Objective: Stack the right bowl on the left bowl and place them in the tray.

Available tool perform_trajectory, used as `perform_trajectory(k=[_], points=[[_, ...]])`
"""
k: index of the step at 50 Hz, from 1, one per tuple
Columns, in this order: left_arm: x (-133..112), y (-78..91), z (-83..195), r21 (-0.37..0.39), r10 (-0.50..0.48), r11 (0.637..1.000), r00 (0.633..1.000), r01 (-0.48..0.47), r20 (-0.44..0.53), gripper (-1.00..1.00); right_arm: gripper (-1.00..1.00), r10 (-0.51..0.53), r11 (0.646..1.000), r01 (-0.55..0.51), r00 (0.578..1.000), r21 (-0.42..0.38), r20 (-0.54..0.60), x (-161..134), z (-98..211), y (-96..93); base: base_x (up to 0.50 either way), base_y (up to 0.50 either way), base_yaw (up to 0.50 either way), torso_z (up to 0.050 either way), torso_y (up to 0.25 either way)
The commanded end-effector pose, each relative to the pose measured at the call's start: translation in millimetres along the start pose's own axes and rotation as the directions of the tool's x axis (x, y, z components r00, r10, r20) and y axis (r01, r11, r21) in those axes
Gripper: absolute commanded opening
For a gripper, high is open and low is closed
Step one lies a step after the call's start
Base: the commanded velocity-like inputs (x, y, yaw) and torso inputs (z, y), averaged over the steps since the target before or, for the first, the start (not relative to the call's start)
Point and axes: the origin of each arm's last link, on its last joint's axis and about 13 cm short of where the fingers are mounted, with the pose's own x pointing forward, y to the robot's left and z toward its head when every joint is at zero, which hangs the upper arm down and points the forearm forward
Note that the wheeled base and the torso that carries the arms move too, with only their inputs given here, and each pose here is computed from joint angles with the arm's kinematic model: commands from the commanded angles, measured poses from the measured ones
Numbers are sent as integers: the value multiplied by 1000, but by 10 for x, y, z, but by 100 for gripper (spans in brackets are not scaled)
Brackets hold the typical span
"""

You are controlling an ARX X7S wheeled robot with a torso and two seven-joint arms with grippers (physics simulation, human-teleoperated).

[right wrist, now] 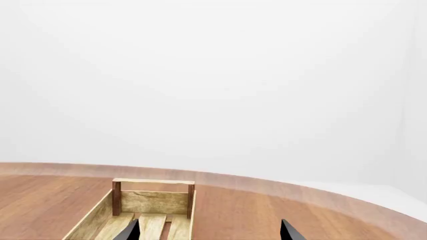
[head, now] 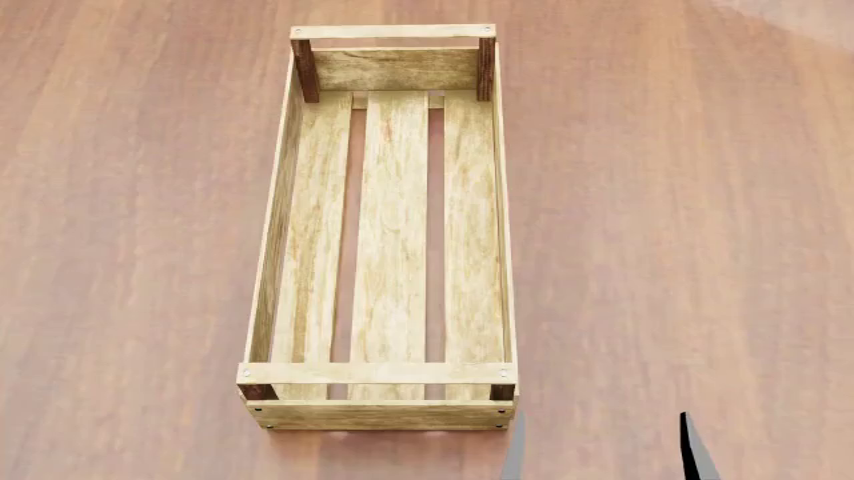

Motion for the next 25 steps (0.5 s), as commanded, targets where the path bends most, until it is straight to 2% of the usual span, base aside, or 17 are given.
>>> perform_trajectory(k=[1, 7, 10, 14, 25], points=[[-79, 64, 90, 0, -87, 996, 989, 88, 116, 100, 100, 2, 1000, -1, 1000, -13, 20, 23, 14, -1, 0, 0, 0, 0, 0], [-61, 69, 69, 114, -166, 983, 968, 146, 187, 100, 100, 3, 1000, -3, 1000, -13, 20, 15, 12, 1, 0, 0, 0, 0, 0], [-14, 129, 36, 101, -155, 985, 973, 139, 173, 100, 100, 4, 1000, -3, 1000, -13, 19, 15, 12, 1, 0, 0, 0, 0, 0], [49, 237, -12, 32, -100, 995, 988, 96, 122, 100, 100, 5, 1000, -5, 1000, -14, 18, 14, 8, 2, 0, 0, 0, 0, 0], [129, 351, -154, 17, -16, 1000, 999, 15, 51, 100, 100, 9, 1000, -8, 1000, -14, 16, 13, 7, 7, 0, 0, 0, 0, 0]])
